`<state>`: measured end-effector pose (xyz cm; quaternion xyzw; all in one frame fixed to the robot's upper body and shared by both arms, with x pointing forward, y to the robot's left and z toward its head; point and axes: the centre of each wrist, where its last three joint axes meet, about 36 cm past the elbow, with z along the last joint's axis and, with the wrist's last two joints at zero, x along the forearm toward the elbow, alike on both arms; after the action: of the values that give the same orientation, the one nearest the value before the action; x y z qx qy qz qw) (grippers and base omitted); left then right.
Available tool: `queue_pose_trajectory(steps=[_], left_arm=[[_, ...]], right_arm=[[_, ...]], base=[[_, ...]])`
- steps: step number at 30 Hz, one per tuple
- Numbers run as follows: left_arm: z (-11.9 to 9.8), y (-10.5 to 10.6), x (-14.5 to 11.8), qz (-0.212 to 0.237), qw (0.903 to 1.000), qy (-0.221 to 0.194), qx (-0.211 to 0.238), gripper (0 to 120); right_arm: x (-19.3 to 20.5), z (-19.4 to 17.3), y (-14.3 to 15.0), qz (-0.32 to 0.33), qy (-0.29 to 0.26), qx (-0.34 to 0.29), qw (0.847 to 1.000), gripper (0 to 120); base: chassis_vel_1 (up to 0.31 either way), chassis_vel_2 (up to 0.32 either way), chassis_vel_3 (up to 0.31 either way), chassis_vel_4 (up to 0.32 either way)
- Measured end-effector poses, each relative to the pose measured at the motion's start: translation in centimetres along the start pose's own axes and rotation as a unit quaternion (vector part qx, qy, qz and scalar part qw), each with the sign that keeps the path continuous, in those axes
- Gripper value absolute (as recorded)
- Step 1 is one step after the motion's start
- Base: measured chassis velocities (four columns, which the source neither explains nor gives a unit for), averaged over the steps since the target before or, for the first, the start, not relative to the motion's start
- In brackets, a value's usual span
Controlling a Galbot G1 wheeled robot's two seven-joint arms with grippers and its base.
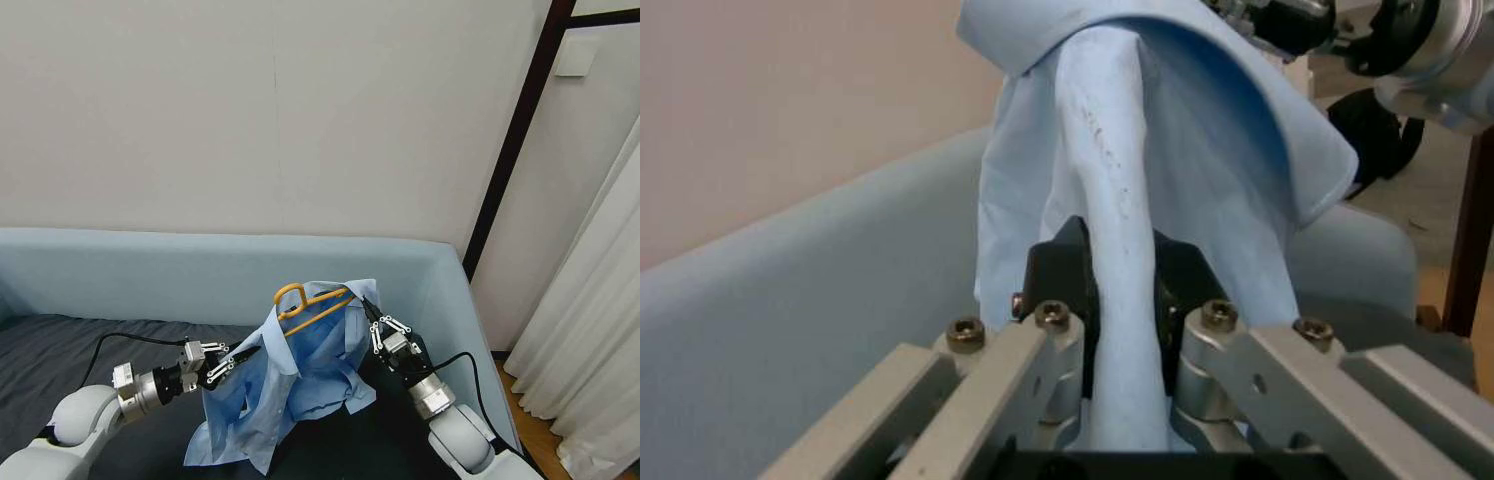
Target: Pick up the clothes from the sofa and hang them on the clothes hanger.
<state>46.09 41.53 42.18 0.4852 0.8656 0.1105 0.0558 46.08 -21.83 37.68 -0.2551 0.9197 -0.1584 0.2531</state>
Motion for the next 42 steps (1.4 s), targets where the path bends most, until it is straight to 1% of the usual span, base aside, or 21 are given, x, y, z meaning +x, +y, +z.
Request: queue_pose_trajectory(steps=[2, 4, 5, 8, 9, 10, 13, 15, 18, 21, 24, 25, 28, 30, 31, 33, 36, 37, 39, 41, 42], left_arm=[[-0.1, 0.2, 0.2, 0.000, 1.0000, 0.004, -0.003, 6], [-0.2, 0.6, 0.3, -0.002, 1.0000, 0.007, -0.006, 6], [-0.2, 0.6, 0.3, -0.002, 1.0000, 0.007, -0.006, 6], [-0.4, 1.2, 0.6, -0.005, 0.9999, 0.011, -0.010, 6], [-0.4, 1.4, 0.7, -0.007, 0.9998, 0.012, -0.011, 6], [-0.4, 1.4, 0.7, -0.007, 0.9998, 0.012, -0.011, 6], [-0.9, 2.2, 0.8, -0.010, 0.9997, 0.012, -0.017, 6], [-1.2, 2.5, 0.8, -0.011, 0.9997, 0.011, -0.020, 6], [-2.1, 3.3, 0.9, -0.011, 0.9996, 0.007, -0.026, 6], [-2.6, 3.3, 0.8, -0.009, 0.9996, 0.004, -0.027, 6], [-2.9, 2.8, 0.6, -0.003, 0.9997, -0.001, -0.024, 6], [-2.9, 2.8, 0.6, -0.003, 0.9997, -0.001, -0.024, 6], [-3.0, 2.6, 0.5, 0.000, 0.9997, -0.003, -0.023, 6], [-3.3, 2.8, 0.6, -0.001, 0.9997, -0.004, -0.025, 6], [-3.3, 2.8, 0.6, -0.001, 0.9997, -0.004, -0.025, 6], [-3.8, 3.6, 0.9, -0.001, 0.9996, -0.004, -0.029, 6], [-4.8, 4.8, 1.2, 0.006, 0.9994, -0.009, -0.031, 6], [-4.8, 4.8, 1.2, 0.006, 0.9994, -0.009, -0.031, 6], [-5.8, 6.0, 1.1, 0.017, 0.9991, -0.013, -0.037, 6], [-6.8, 7.2, 1.3, 0.037, 0.9982, -0.010, -0.046, 6], [-6.8, 7.2, 1.3, 0.037, 0.9982, -0.010, -0.046, 6]], right_arm=[[-0.1, -0.6, -0.2, -0.011, -0.013, -0.060, 0.998, 0], [0.2, -1.3, -0.3, -0.033, -0.029, -0.122, 0.991, 0], [0.2, -1.3, -0.3, -0.033, -0.029, -0.122, 0.991, 0], [1.0, -2.0, -0.4, -0.095, -0.065, -0.199, 0.973, 0], [1.2, -2.0, -0.5, -0.119, -0.073, -0.210, 0.968, 0], [1.2, -2.0, -0.5, -0.119, -0.073, -0.210, 0.968, 0], [2.2, -1.8, -1.0, -0.188, -0.090, -0.216, 0.954, 0], [2.6, -1.8, -1.3, -0.207, -0.092, -0.214, 0.950, 0], [3.1, -1.5, -2.3, -0.254, -0.095, -0.192, 0.943, 0], [3.2, -1.1, -2.6, -0.263, -0.090, -0.162, 0.947, 0], [3.1, -1.0, -2.3, -0.237, -0.086, -0.145, 0.957, 0], [3.1, -1.0, -2.3, -0.237, -0.086, -0.145, 0.957, 0], [3.2, -1.0, -1.9, -0.233, -0.087, -0.144, 0.958, 10], [3.6, -0.8, -1.9, -0.258, -0.088, -0.142, 0.952, 20], [3.6, -0.8, -1.9, -0.258, -0.088, -0.142, 0.952, 20], [4.5, -0.7, -2.3, -0.331, -0.083, -0.146, 0.928, 28], [5.0, -0.5, -3.7, -0.404, -0.076, -0.134, 0.901, 41], [5.0, -0.5, -3.7, -0.404, -0.076, -0.134, 0.901, 41], [5.1, -0.8, -5.1, -0.404, -0.078, -0.137, 0.901, 51], [4.7, -1.7, -6.7, -0.367, -0.087, -0.145, 0.915, 59], [4.7, -1.7, -6.7, -0.367, -0.087, -0.145, 0.915, 59]], base=[[0.000, 0.000, 0.000, 0.000], [0.000, 0.000, 0.000, 0.000], [0.000, 0.000, 0.000, 0.000], [0.000, 0.000, 0.000, 0.000], [0.000, 0.000, 0.000, 0.000], [0.000, 0.000, 0.000, 0.000], [0.000, 0.000, 0.000, 0.000], [0.000, 0.000, 0.000, 0.000], [0.000, 0.000, 0.000, 0.000], [0.000, 0.000, 0.000, 0.000], [0.000, 0.000, 0.000, 0.000], [0.000, 0.000, 0.000, 0.000], [0.000, 0.000, 0.000, 0.000], [0.000, 0.000, 0.000, 0.000], [0.000, 0.000, 0.000, 0.000], [0.000, 0.000, 0.000, 0.000], [0.000, 0.000, 0.000, 0.000], [0.000, 0.000, 0.000, 0.000], [0.000, 0.000, 0.000, 0.000], [0.000, 0.000, 0.000, 0.000], [0.000, 0.000, 0.000, 0.000]])
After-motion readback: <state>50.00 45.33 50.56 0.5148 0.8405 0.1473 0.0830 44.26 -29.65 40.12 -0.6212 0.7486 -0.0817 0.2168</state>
